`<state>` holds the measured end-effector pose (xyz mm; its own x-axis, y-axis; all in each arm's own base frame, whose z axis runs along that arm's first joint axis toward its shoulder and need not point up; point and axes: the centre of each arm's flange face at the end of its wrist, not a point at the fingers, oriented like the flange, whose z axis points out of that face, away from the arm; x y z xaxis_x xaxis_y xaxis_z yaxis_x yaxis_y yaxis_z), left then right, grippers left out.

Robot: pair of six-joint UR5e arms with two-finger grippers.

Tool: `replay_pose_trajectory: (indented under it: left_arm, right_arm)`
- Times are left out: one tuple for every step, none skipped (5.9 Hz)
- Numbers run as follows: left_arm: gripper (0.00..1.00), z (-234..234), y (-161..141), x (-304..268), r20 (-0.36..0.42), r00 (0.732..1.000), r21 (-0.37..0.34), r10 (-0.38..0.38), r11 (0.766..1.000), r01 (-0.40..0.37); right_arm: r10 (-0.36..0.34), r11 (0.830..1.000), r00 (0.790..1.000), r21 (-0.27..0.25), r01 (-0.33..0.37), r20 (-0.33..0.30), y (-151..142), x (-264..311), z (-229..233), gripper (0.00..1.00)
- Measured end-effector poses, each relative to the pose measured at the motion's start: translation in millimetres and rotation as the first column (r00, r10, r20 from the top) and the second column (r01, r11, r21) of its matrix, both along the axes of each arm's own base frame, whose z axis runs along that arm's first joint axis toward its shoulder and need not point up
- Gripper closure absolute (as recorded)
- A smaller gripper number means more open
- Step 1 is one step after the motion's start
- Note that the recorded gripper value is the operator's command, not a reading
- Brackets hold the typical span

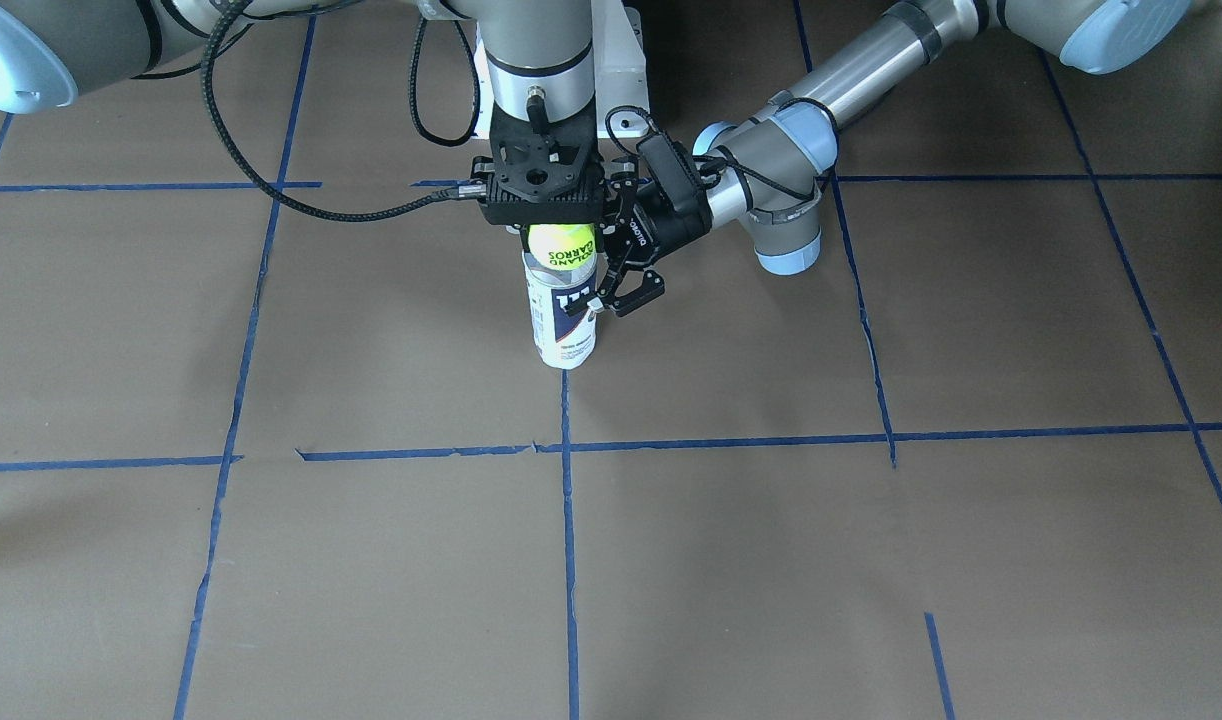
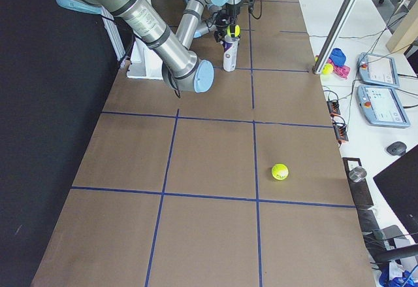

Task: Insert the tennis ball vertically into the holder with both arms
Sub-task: 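Open the right gripper to drop the ball into the can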

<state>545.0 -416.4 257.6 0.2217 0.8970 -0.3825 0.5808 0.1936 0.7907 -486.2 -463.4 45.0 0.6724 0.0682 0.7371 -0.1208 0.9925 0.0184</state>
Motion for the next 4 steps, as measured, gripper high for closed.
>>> replay_pose_trajectory:
  left_arm:
    - [0.13,0.6,0.0,-0.2,0.001,1.0,0.0,0.0,1.0,0.0]
    - [0.13,0.9,-0.2,-0.4,0.001,1.0,-0.001,-0.001,1.0,0.001]
    - [0.11,1.2,-0.3,-0.5,0.001,1.0,-0.001,-0.001,1.0,0.001]
    - [0.11,1.3,-0.3,-0.5,0.002,1.0,0.0,-0.001,1.0,0.001]
  right_arm:
    - [0.0,1.0,1.0,0.006,0.0,-0.002,0.8,-0.8,-0.4,0.0]
    - [-0.001,1.0,1.0,0.009,0.001,-0.002,1.1,-0.5,-0.7,0.0]
    - [-0.001,1.0,1.0,0.011,0.001,-0.002,1.5,0.2,-0.5,0.0]
    - [-0.005,1.0,1.0,0.012,0.005,0.001,2.7,1.3,-0.7,0.0]
